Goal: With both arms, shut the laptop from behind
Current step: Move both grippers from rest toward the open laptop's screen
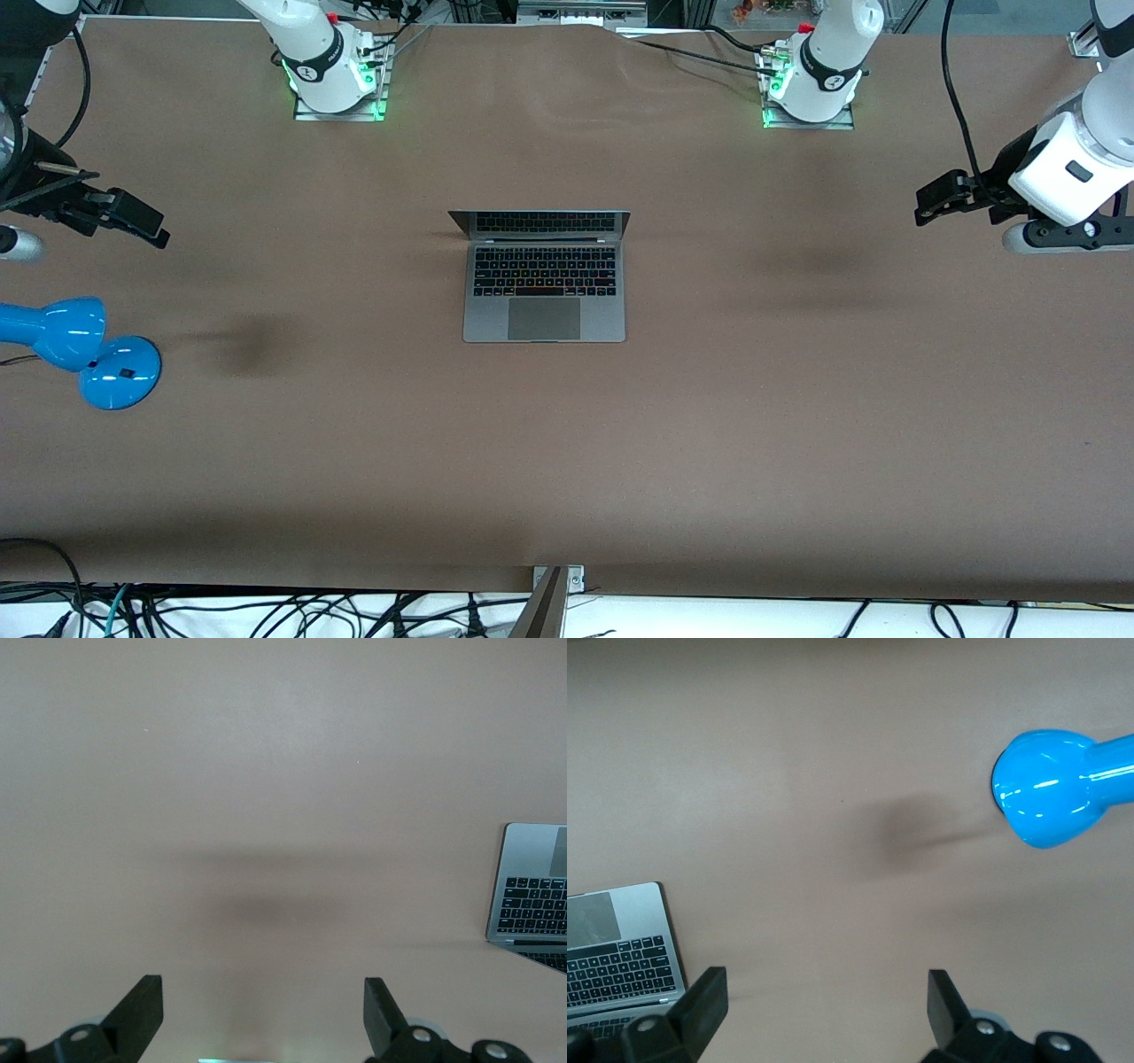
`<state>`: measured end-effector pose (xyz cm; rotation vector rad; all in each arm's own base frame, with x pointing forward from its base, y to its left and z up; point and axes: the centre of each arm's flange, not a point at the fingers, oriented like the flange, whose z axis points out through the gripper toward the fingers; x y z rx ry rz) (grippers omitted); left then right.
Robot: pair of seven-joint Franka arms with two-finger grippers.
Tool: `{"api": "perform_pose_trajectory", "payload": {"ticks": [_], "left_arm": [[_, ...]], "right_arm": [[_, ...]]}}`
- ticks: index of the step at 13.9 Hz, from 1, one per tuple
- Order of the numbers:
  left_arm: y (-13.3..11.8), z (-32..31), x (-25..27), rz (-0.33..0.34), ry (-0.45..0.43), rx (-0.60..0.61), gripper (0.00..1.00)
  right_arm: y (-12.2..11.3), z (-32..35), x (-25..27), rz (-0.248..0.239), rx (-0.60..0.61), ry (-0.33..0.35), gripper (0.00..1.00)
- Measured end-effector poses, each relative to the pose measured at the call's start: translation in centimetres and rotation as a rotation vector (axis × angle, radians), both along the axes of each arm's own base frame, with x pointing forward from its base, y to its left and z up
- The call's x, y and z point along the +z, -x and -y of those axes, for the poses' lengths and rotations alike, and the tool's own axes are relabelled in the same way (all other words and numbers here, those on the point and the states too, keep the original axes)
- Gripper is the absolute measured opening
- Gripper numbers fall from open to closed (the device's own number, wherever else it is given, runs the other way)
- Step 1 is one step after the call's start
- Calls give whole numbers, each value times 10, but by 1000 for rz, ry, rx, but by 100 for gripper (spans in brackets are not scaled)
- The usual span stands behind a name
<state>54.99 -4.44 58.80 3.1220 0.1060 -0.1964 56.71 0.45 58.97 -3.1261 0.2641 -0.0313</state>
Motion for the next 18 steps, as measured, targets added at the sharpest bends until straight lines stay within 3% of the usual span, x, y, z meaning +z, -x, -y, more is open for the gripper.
{"api": "perform_pose_trajectory", "payload": {"ticks": [11, 18], "left_arm": [[9, 35, 0, -16, 28, 7, 100], [32, 129, -9, -52, 28, 23, 100]], "right_arm": [[0, -1, 0, 0, 2, 0, 100], [0, -4, 0, 0, 7, 0, 100]]}}
